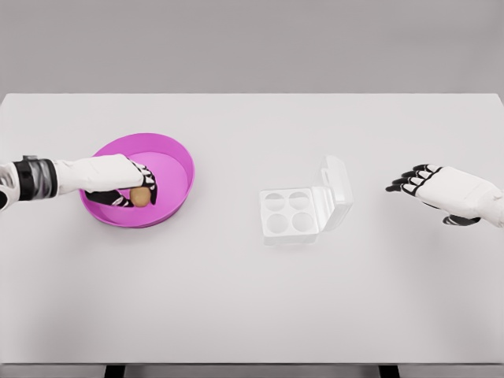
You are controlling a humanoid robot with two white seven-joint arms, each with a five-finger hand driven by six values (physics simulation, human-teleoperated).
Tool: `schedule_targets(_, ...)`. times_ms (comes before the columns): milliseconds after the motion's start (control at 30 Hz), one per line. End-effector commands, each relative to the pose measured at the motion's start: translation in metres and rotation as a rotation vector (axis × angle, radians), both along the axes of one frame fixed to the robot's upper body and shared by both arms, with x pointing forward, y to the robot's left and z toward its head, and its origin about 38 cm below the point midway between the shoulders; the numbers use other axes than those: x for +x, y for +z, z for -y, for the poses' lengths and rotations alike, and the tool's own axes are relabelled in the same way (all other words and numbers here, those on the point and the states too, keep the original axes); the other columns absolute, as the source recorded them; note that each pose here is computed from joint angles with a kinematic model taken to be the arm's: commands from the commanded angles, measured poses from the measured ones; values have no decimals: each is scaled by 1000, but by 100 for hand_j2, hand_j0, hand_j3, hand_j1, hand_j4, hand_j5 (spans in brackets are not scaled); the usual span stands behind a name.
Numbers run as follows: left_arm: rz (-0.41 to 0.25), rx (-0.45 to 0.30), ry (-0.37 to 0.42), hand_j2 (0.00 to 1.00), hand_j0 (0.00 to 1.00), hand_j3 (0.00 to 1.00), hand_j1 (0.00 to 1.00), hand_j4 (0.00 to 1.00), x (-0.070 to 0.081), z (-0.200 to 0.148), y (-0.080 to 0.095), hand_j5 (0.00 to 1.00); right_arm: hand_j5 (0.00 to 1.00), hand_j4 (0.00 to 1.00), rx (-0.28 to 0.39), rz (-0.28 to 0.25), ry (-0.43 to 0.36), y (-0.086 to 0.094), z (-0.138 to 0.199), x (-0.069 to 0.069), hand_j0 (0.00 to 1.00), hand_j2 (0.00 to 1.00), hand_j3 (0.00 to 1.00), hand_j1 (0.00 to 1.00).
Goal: Pack egg into the box and close the box lid
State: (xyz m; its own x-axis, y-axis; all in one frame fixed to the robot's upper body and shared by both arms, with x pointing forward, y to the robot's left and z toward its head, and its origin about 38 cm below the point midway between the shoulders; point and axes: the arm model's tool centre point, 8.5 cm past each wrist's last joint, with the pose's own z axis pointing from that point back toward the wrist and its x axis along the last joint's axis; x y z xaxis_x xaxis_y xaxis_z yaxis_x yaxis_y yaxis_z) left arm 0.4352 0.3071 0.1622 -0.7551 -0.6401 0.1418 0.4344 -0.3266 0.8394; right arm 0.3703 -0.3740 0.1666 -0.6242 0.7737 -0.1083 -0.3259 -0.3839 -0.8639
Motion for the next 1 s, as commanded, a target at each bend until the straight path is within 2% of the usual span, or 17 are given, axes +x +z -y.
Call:
schedule_targets(0,3,-9,6,48,48,48,48,48,1,-1,2,48,98,98,-1,1,-3,1,1,0,98,98,98,98)
schedule_targets(167,14,-32,-6,46,46,46,46,46,0,2,11,46,98,98,0,1,-3,1,1,0,98,98,98,98)
schedule_targets(233,46,-48,-11,45,45,45,45,45,0,4,22,45,98,98,0,2,-3,1,1,0,98,98,98,98)
schedule_targets(300,53,-53,-18,45,45,45,45,45,-1,6,24,45,98,98,2,1,-3,1,1,0,98,98,98,98)
schedule_targets(400,92,-78,-23,44,44,44,44,44,-1,9,37,44,98,98,0,1,-3,1,1,0,98,98,98,98)
schedule_targets(633,125,-96,-12,43,43,43,43,43,2,7,49,43,98,98,-10,-6,-12,-2,4,1,98,98,98,98)
schedule_targets(967,178,-118,-73,40,40,40,40,40,-6,25,68,40,100,100,-11,-5,-13,-2,4,1,100,100,100,100)
